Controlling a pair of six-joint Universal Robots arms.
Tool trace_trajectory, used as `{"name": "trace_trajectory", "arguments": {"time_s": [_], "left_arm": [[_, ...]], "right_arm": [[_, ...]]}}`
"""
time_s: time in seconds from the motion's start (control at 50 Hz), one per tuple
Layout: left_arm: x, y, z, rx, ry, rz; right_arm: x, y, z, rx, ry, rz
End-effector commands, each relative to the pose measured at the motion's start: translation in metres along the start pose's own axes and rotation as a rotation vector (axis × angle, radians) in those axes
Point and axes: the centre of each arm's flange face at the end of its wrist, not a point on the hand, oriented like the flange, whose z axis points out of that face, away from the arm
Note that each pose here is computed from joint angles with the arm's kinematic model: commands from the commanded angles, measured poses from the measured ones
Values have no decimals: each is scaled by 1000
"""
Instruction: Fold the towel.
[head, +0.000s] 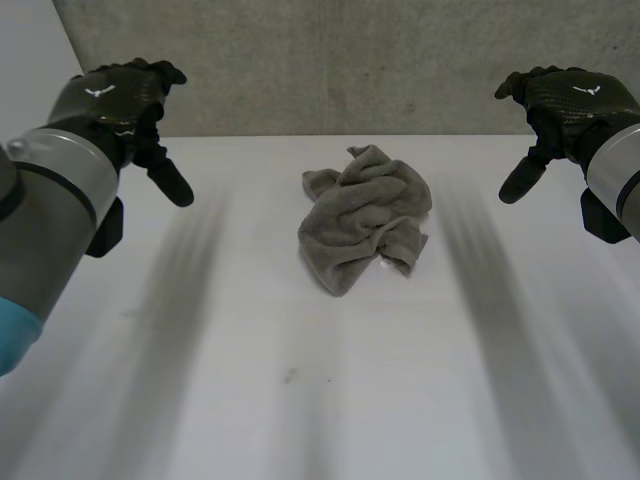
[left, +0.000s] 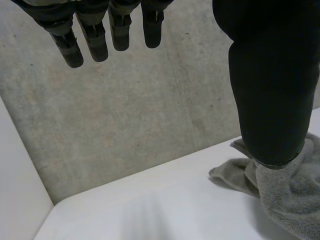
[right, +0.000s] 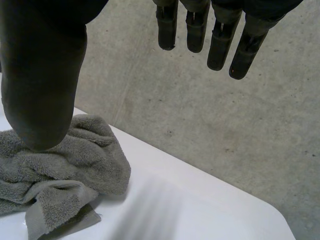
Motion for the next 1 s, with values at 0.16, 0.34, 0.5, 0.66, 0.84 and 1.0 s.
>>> {"name": "trace_trajectory", "arguments": {"time_s": [0.16, 0.34, 0.5, 0.66, 0.84, 1.0], "left_arm": [[33, 59, 50, -43, 176, 13], [60, 126, 105, -71, 290, 9], [81, 181, 143, -94, 359, 9], [97, 207, 166, -66, 395, 2], [120, 196, 136, -133, 454, -12], [106, 163, 102, -193, 435, -5]], "right_arm": [[-2, 17, 12, -45, -6, -51], [-2, 32, 22, -88, -10, -86], [-3, 42, 28, -112, -15, -93], [-3, 52, 33, -138, -18, -111], [-3, 60, 39, -156, -21, -140], [-4, 62, 47, -155, -44, -200]]}}
